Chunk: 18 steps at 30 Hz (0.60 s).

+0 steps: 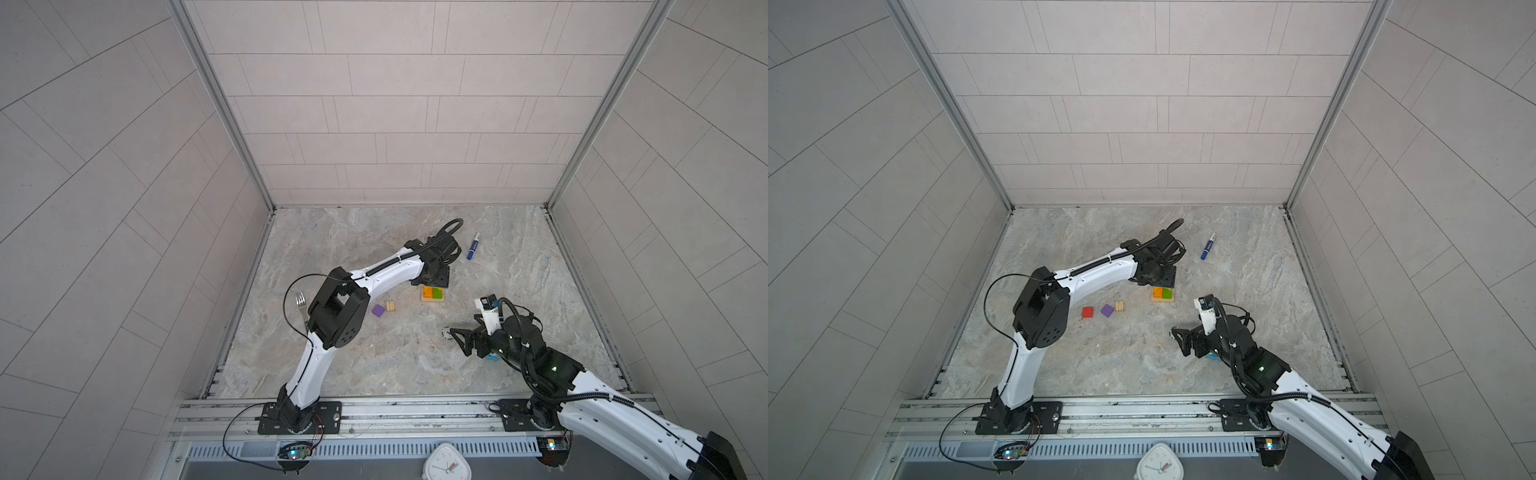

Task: Build the wood block tower
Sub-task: 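Open the left gripper and release the light blue block on the tower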

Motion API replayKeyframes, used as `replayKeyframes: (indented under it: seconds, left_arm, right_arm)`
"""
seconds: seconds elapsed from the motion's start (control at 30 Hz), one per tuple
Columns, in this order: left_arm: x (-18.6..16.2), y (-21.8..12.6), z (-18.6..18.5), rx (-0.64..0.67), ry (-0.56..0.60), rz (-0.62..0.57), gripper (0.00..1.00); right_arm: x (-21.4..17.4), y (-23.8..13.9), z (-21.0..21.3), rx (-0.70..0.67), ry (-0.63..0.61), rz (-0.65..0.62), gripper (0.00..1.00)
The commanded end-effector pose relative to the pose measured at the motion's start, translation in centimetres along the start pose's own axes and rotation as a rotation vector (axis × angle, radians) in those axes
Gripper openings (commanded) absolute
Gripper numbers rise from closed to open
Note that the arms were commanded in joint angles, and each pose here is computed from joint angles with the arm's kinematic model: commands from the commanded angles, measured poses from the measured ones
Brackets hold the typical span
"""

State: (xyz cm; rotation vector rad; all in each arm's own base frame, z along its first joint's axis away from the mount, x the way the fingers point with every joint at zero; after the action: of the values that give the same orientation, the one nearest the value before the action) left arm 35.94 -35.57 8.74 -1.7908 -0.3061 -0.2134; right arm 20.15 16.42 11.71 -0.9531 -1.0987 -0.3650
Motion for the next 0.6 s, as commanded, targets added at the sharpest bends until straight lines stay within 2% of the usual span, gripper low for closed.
replayKeyframes:
  seconds: [0.0, 0.37, 0.57]
  left_arm:
    - [-0.10, -0.25, 0.52, 0.013, -0.011, -0.001, 0.71]
    - [0.04, -0.72, 0.24, 0.000, -0.014, -0.005, 0.71]
    - [0.18, -1.24, -0.30, -0.022, -0.014, -0.007, 0.77]
  right_arm:
    - [-0.34, 0.09, -0.13, -0.009, 0.003, 0.003, 1.00]
    - [-0.27, 0.06, -0.09, -0.007, 0.003, 0.000, 0.99]
    - [-0.31, 0.08, -0.14, -0.010, 0.005, 0.002, 0.99]
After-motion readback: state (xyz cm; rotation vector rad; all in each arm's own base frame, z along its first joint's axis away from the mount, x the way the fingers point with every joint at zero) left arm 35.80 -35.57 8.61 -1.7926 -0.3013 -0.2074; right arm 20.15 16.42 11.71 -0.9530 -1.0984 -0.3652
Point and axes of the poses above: each gripper's point midway between its finger pads, its own y axis out along the fingers, its own z axis along the line the jaws close on, x = y × z, the point moved 1 cm from there along -y, back along the fingers, and after that the axes turned 12 degrees about -y, right-handed, at the moved point
